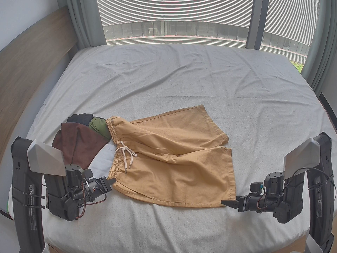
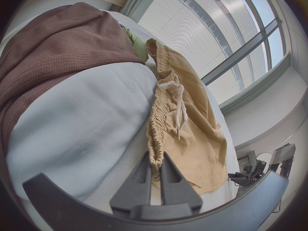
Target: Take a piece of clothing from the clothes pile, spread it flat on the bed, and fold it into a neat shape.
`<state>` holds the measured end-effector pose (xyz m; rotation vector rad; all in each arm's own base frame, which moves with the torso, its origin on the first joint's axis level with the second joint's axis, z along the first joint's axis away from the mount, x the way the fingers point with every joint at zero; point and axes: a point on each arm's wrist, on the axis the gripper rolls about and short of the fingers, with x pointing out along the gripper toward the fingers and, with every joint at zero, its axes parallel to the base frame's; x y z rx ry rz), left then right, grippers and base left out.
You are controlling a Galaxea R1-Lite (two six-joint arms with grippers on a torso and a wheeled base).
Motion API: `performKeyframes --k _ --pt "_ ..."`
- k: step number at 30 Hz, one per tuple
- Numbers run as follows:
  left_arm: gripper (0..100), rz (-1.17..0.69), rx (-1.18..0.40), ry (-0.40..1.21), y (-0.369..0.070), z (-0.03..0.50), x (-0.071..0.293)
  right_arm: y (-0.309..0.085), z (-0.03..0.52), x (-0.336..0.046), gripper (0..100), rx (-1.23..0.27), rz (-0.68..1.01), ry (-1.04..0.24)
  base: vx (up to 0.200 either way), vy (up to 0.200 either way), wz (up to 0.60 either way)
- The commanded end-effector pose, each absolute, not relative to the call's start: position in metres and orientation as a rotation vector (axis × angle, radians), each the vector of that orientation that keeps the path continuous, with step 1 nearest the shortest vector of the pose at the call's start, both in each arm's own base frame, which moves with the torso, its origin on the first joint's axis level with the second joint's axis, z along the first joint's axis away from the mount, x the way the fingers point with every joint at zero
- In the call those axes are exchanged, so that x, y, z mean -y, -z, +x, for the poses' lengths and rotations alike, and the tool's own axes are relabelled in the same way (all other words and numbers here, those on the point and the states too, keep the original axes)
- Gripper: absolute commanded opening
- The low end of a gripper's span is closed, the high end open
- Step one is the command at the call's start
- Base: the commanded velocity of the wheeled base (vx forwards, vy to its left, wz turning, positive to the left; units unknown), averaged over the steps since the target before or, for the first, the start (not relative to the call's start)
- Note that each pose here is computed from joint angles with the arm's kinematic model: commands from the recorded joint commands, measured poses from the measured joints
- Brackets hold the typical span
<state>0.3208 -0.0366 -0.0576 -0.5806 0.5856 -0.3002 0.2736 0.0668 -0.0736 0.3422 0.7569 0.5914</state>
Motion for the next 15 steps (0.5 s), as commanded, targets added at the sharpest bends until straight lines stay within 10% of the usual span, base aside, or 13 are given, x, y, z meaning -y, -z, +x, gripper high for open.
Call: performKeyframes --k 1,15 --pt "0 -0.581 -0.581 0.298 0.0574 0.3216 0.0356 0.0749 0.2733 -0.0668 0 -0.76 0.342 -0.592 0.0 0.0 0.0" --pt "0 -0.57 -0.581 0.283 0.0559 0.3188 0.0383 0.0761 0.2726 -0.0715 0 -0.767 0.34 -0.605 0.0 0.0 0.0"
